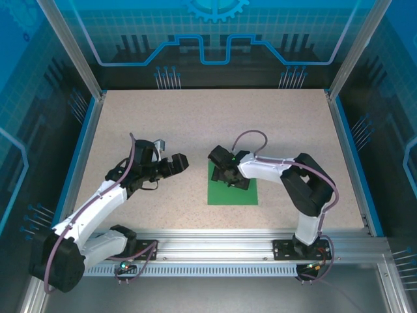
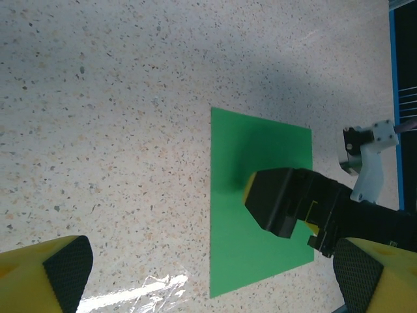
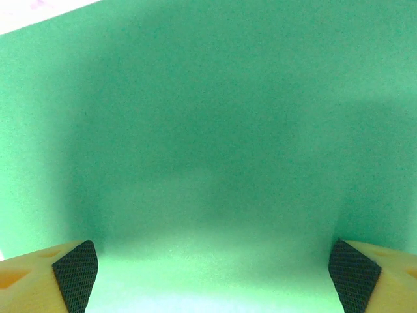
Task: Fold a paper plane with a square sheet of paper (fold left side to right side)
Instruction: Move the square sheet of paper to the center of the table.
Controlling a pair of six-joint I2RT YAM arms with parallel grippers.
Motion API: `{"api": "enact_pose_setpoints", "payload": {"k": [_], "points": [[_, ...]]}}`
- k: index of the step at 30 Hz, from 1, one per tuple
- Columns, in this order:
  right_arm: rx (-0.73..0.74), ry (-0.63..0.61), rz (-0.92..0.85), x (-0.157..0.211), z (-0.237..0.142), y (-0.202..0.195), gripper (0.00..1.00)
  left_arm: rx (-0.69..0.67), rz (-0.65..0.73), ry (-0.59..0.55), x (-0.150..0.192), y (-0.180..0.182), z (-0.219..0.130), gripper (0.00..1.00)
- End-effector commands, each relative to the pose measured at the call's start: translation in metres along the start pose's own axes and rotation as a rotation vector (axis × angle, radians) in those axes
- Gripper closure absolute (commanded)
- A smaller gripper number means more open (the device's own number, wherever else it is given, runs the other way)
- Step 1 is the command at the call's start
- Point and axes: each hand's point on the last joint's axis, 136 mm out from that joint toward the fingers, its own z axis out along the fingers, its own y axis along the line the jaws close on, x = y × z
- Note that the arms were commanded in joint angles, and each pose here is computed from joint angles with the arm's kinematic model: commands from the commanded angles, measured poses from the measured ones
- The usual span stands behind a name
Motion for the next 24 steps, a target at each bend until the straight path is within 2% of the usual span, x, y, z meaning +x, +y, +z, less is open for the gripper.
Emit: {"api": "enact_pose_setpoints", "payload": {"k": [1,8,16,24], "points": [[-0.056,0.069,0.024,0.015,0.015,0.034,0.05,-0.014,0.024,-0.012,-0.004,-0.004,-0.008,0.01],[-0.061,0.061,0.006,0.013,0.016,0.051,0.04,-0.017,0.017,-0.001,-0.002,-0.003,-0.008,0.01],[-0.144,-0.022,-0.04,-0.006,-0.014,0.064,0.04,0.005,-0.009,0.019,-0.005,-0.012,-0.007,0.01],[-0.115,-0.152,-0.127,-0.031,-0.053,0.036,0.02,0.086,-0.031,0.139,0.006,-0.028,0.007,0.03]]}}
